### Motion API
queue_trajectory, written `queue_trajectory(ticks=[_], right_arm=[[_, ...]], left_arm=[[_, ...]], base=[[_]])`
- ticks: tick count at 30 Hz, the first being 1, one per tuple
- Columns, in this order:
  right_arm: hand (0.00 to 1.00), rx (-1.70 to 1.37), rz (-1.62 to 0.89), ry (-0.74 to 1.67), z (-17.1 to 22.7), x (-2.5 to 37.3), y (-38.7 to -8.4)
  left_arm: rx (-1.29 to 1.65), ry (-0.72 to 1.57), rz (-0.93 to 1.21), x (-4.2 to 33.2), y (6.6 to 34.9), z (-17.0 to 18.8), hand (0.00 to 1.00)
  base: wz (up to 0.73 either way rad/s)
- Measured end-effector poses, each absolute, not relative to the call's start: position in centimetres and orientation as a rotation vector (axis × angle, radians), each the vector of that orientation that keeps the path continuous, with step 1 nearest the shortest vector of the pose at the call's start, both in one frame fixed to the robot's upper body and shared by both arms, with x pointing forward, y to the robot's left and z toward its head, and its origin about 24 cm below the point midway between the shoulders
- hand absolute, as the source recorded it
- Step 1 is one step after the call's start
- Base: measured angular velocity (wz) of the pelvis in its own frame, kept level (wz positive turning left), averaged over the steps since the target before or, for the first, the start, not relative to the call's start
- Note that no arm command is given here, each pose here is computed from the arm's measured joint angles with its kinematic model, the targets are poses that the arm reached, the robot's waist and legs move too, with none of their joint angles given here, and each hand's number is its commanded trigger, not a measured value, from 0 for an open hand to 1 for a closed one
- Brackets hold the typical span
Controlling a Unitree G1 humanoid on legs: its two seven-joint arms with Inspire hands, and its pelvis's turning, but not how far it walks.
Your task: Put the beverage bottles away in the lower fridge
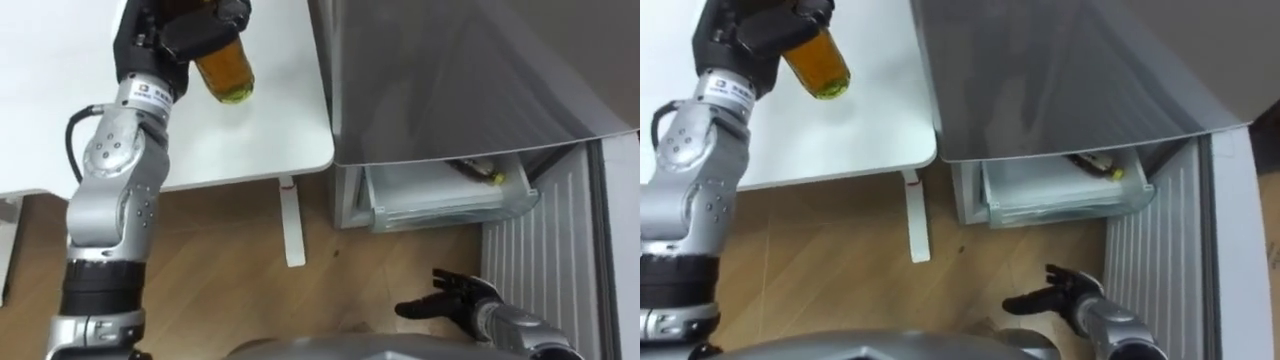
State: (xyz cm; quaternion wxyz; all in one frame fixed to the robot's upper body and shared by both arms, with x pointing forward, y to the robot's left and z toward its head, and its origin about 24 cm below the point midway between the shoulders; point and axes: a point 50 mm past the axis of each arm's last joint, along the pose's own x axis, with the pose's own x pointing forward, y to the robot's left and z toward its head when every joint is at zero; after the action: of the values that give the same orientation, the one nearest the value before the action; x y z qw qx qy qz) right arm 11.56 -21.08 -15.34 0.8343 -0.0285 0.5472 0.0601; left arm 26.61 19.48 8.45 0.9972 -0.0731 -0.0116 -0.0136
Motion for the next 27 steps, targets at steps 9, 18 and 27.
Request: queue_trajectory(ticks=[9, 18, 27], right_arm=[[0.00, -0.078, 0.188, 1.091, -14.6, 13.4, -20.2], [0.00, -0.143, 0.301, 1.001, -13.4, 15.4, -18.7], [0.00, -0.153, 0.460, 0.892, -11.8, 17.2, -16.7]], left_arm=[[-0.181, 0.072, -0.164, 25.2, 17.2, 6.1, 1.00], [-0.256, 0.210, -0.258, 22.1, 15.7, 2.7, 1.00], [-0.259, 0.307, -0.332, 20.7, 14.9, 0.7, 1.00]], base=[[0.19], [0.04], [0.00]])
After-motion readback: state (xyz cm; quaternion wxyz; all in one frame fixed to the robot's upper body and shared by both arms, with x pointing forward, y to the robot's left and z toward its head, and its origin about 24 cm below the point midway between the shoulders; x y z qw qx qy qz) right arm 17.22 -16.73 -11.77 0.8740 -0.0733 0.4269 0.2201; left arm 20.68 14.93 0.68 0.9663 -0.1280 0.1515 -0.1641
